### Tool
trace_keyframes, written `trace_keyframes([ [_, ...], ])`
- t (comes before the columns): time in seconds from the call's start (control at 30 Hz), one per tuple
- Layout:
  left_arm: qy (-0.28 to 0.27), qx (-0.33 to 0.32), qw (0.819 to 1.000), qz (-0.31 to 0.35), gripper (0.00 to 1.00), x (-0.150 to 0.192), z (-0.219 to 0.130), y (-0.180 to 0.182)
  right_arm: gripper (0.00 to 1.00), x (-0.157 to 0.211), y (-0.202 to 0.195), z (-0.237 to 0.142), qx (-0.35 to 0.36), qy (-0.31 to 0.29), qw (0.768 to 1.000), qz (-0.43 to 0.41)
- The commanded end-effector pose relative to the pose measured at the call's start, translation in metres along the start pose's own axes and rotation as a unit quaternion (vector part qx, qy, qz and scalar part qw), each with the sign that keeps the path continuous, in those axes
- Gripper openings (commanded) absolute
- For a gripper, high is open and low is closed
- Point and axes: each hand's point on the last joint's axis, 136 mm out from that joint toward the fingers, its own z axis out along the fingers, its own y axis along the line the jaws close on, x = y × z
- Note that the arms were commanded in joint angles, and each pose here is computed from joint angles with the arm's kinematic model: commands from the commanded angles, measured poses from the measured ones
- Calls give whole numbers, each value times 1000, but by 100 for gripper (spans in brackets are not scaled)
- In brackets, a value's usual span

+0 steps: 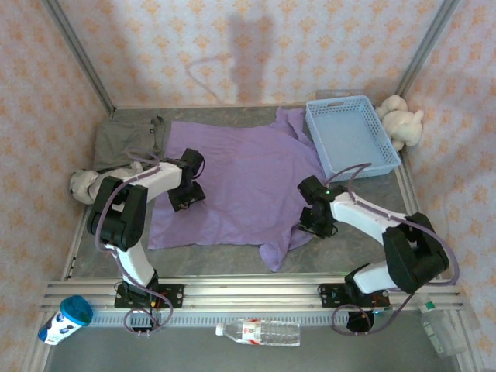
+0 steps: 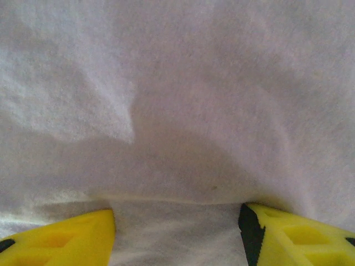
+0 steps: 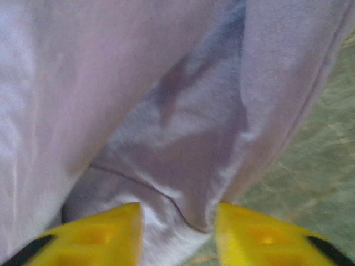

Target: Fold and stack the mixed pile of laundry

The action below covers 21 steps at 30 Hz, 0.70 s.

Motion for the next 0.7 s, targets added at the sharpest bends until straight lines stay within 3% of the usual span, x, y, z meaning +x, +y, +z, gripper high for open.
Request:
trace_keyframes([
  [0.0, -4, -27, 1000, -8, 61, -5, 10, 6, 11, -12, -10, 4, 34, -26, 999, 32],
  [0.07, -6, -37, 999, -9, 60, -8, 13, 12, 0, -21, -32, -10, 80, -50, 995, 23],
  [0.2, -3, -49, 999, -10, 59, -12, 14, 21, 0, -33, -79, -38, 101, -68, 991, 54],
  [0.3, -8, -52, 999, -3, 59, -13, 10, 24, 0, -41, -90, -51, 67, -81, 992, 72],
  [0.33, -9, -51, 999, -1, 59, -12, 8, 24, 1, -41, -82, -50, 42, -80, 994, 67],
  [0.43, -14, -45, 999, 3, 59, -12, -1, 25, 25, -36, -68, -42, 16, -41, 996, 74],
  [0.53, -15, -34, 999, 13, 63, -10, -12, 24, 31, -40, -71, -43, 46, -40, 996, 72],
  [0.67, -19, -7, 999, 40, 67, -7, -39, 17, 38, -37, -45, -58, 20, -53, 998, 25],
])
